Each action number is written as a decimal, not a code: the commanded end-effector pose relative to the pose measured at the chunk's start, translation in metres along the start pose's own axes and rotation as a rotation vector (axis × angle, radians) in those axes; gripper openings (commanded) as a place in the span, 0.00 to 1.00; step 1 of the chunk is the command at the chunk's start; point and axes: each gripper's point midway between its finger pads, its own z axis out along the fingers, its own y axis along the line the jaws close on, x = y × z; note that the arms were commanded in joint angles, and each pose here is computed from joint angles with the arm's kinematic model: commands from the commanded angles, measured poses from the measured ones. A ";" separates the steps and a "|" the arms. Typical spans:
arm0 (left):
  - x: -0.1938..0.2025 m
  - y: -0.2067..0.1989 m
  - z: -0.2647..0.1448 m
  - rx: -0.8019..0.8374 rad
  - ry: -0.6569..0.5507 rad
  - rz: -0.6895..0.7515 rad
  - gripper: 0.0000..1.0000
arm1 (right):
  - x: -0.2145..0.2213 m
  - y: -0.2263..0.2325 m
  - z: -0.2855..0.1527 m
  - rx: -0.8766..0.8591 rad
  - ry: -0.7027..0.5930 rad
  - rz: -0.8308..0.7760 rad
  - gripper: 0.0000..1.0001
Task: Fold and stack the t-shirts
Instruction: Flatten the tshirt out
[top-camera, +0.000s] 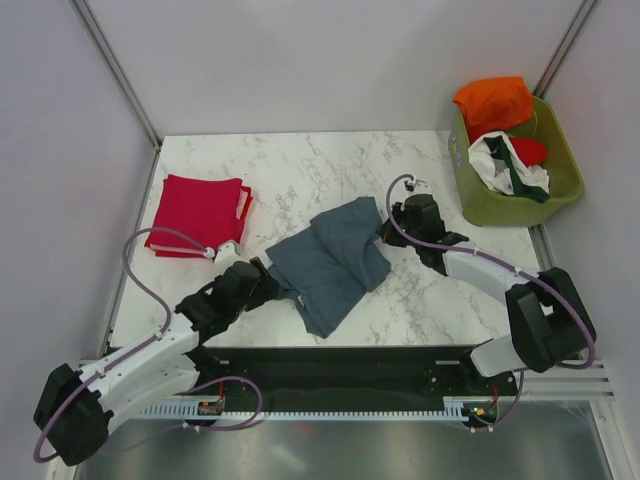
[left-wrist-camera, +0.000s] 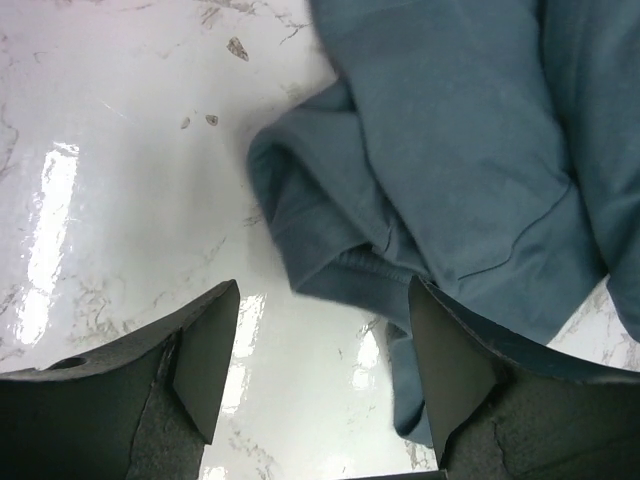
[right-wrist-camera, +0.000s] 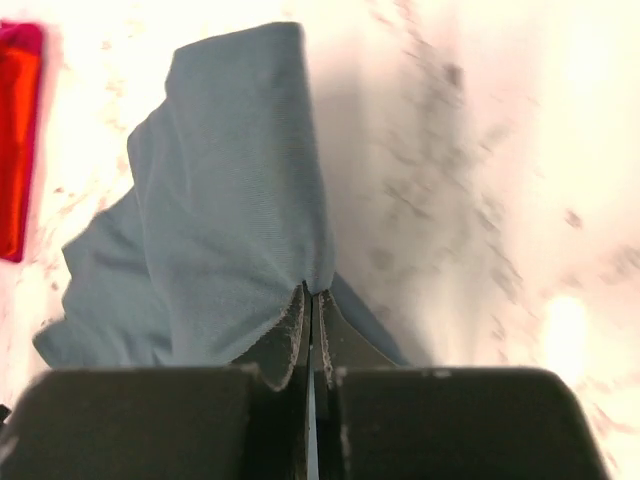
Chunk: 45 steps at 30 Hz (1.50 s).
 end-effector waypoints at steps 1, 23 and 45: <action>-0.014 -0.024 0.007 0.047 -0.030 0.000 0.76 | -0.007 -0.010 -0.016 0.022 -0.063 0.068 0.03; -0.067 -0.038 0.053 -0.031 -0.062 -0.012 0.61 | -0.010 0.078 -0.009 -0.090 0.063 -0.333 0.62; -0.042 -0.009 0.088 -0.107 -0.022 -0.064 0.02 | 0.054 0.115 0.057 -0.086 0.206 -0.370 0.64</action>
